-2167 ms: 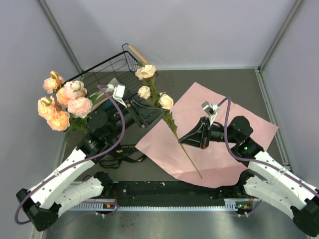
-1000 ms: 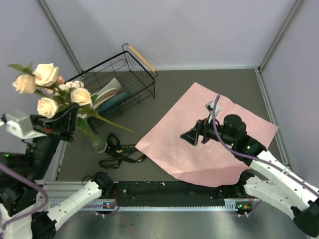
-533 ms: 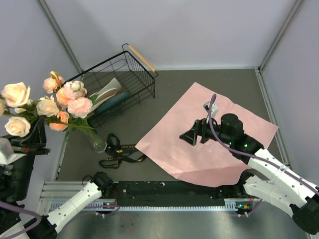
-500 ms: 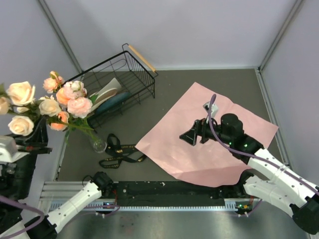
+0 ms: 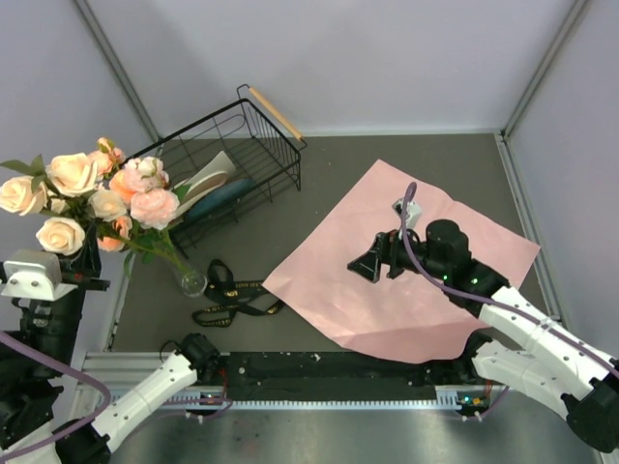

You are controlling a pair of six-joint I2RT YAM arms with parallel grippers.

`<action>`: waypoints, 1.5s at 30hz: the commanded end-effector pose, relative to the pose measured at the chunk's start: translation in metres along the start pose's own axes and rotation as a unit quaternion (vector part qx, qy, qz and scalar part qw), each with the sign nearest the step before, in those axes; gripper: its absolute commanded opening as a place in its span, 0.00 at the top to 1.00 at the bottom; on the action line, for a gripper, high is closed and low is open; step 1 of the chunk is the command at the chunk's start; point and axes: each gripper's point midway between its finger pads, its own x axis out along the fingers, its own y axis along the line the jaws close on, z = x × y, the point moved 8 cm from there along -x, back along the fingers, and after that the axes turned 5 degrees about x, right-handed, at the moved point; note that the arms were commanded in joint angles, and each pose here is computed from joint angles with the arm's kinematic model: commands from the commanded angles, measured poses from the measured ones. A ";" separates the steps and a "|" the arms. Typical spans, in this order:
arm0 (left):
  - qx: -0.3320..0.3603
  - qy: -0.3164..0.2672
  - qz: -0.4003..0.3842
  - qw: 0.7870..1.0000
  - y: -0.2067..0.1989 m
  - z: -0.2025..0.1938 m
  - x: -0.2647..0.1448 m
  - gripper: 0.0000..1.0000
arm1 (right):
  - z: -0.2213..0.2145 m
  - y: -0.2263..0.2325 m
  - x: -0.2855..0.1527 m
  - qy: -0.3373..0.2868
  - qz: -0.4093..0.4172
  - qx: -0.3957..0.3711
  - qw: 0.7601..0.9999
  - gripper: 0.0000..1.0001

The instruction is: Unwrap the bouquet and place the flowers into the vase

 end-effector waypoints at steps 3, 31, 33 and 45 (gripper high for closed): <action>-0.021 -0.049 0.022 0.998 0.009 0.016 -0.001 1.00 | 0.019 0.012 0.001 -0.029 0.026 -0.016 0.999 0.14; 0.008 -0.039 0.009 0.999 0.011 0.023 0.003 1.00 | 0.018 0.010 0.001 -0.025 0.028 -0.011 0.999 0.14; 0.005 -0.037 -0.001 0.999 0.005 0.019 0.005 1.00 | 0.018 0.010 0.001 -0.024 0.028 -0.010 0.999 0.14; 0.022 -0.010 -0.049 0.999 -0.023 0.000 0.022 1.00 | 0.016 0.008 -0.002 -0.025 0.025 -0.006 0.999 0.14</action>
